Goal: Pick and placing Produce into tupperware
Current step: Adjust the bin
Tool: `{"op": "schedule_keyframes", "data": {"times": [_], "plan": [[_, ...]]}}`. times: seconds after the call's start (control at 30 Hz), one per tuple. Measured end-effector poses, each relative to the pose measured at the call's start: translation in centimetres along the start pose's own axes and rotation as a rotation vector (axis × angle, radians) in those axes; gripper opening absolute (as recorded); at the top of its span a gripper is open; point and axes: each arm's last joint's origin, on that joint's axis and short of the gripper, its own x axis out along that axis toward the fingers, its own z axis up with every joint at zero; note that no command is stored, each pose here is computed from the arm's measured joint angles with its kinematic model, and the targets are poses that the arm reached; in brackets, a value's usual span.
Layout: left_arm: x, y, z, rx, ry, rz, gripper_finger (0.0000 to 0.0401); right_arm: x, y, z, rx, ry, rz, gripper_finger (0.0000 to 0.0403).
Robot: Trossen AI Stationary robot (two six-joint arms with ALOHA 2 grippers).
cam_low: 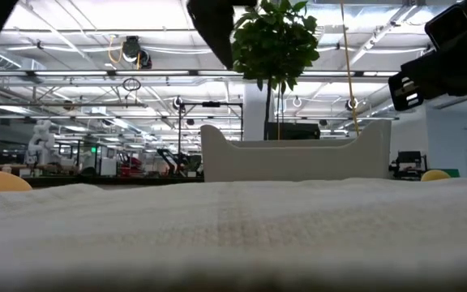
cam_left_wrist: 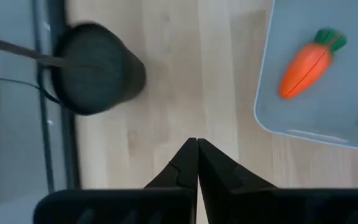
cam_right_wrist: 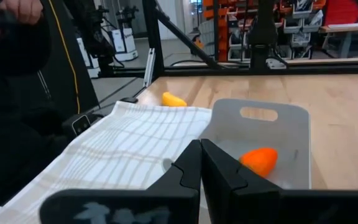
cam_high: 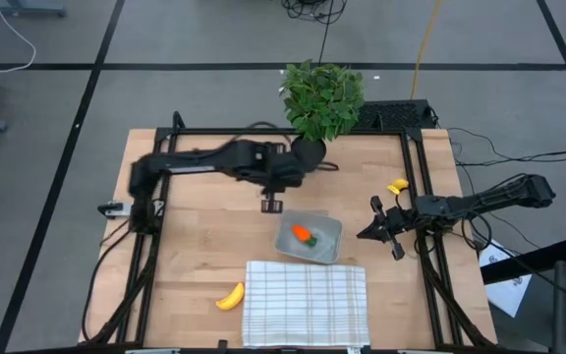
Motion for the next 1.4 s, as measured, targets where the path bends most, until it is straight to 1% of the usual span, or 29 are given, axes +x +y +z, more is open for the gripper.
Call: {"op": "schedule_keyframes", "data": {"times": [0.07, 0.13, 0.2, 0.27, 0.37, 0.5, 0.6, 0.7, 0.8, 0.9, 1.13, 1.27, 1.4], "plan": [[-1.8, -0.4, -0.9, -0.009, -0.067, 0.008, 0.001, 0.0, 0.0, 0.0, 0.001, 0.001, 0.0, 0.0], [-2.9, -0.8, -2.1, -0.046, -0.133, 0.013, 0.001, 0.0, 0.0, 0.0, 0.002, 0.004, 0.0, 0.0], [-3.2, -1.1, -3.7, -0.102, -0.181, 0.022, 0.001, 0.0, 0.0, -0.1, 0.002, 0.005, -0.001, 0.0], [-2.8, -1.4, -5.4, -0.152, -0.214, 0.028, 0.001, 0.0, 0.0, -0.1, 0.003, 0.005, -0.001, 0.0], [-1.3, -2.3, -8.0, -0.231, -0.245, 0.025, 0.001, 0.0, 0.0, 0.0, 0.005, 0.005, -0.001, 0.0], [2.1, -3.8, -10.9, -0.311, -0.262, 0.0, 0.001, 0.0, 0.0, -0.1, 0.012, 0.008, -0.001, 0.0], [4.7, -5.1, -12.3, -0.355, -0.288, -0.04, 0.001, 0.0, 0.0, -0.2, 0.023, 0.016, -0.002, 0.0], [6.6, -6.3, -13.5, -0.39, -0.303, -0.072, 0.001, 0.2, -0.1, -0.4, 0.044, 0.038, -0.005, 0.0], [7.6, -7.2, -14.1, -0.423, -0.31, -0.095, 0.001, 0.3, -0.1, -0.7, 0.074, 0.067, -0.009, 0.0], [7.8, -8.0, -14.2, -0.464, -0.334, -0.122, 0.001, 0.6, -0.2, -1.2, 0.109, 0.12, -0.019, 0.0], [9.1, -10.1, -13.6, -0.448, -0.348, -0.163, 0.001, 1.1, -0.4, -2.0, 0.139, 0.188, -0.031, 0.0], [9.4, -10.6, -13.2, -0.454, -0.367, -0.172, 0.001, 1.3, -0.4, -2.4, 0.144, 0.221, -0.043, 0.0], [10.1, -10.9, -12.9, -0.468, -0.383, -0.193, 0.001, 1.4, -0.6, -2.7, 0.144, 0.244, -0.092, 0.0]]}}
